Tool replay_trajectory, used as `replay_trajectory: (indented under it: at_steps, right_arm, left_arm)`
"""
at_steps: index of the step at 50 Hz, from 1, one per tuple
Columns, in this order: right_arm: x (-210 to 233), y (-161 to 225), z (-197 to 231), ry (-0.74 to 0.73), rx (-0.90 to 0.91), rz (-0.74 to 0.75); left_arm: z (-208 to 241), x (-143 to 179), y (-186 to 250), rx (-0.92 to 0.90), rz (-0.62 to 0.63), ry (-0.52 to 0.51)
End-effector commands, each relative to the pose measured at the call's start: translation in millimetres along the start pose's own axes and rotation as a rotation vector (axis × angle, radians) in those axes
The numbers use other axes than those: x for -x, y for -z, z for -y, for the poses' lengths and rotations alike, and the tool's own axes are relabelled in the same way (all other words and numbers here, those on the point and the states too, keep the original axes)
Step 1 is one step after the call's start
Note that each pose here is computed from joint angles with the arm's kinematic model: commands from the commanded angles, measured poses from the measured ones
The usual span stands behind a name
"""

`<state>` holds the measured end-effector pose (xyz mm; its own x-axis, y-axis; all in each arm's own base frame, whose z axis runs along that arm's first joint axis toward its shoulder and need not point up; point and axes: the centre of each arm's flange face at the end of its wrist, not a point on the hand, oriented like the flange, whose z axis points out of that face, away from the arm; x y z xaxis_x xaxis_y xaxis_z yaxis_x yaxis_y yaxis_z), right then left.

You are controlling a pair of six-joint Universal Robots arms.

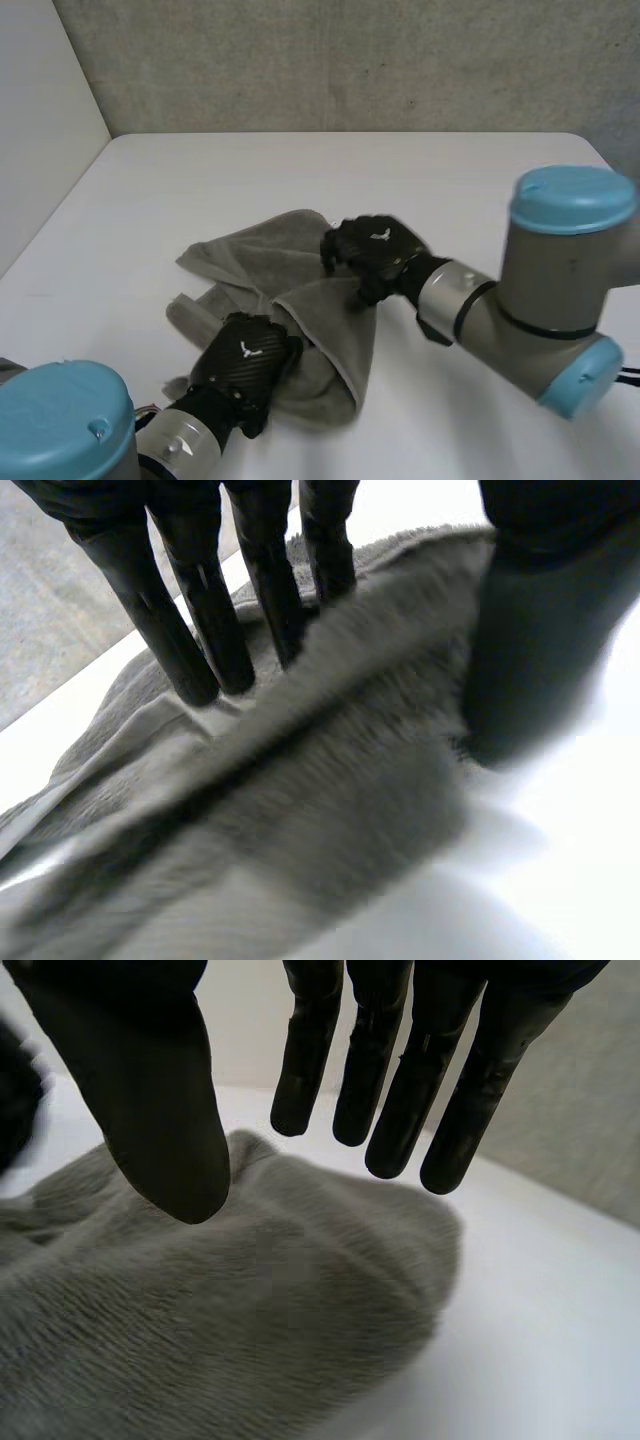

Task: Fold the towel.

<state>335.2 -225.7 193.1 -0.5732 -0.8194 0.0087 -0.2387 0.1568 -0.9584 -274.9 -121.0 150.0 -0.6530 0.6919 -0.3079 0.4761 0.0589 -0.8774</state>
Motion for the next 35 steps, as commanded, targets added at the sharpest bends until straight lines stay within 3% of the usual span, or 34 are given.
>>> replay_trajectory:
  at_steps: [1, 8, 14, 24, 35]
  right_arm:
    - [9, 3, -9, 0.001, 0.04, -0.007]
    - [4, 23, -3, 0.045, 0.008, -0.084]
    - [14, 44, -7, 0.125, 0.024, -0.08]
    - [25, 57, -8, 0.194, 0.008, -0.05]
    - [22, 36, 20, 0.211, -0.088, -0.019]
  left_arm:
    - [9, 1, 2, -0.034, 0.008, -0.008]
    - [11, 51, -16, -0.02, 0.16, 0.038]
    - [-2, 71, -31, 0.039, 0.207, 0.068]
    - [-17, 63, -35, 0.121, 0.17, 0.079]
    - [-23, 45, -17, 0.16, 0.117, 0.074]
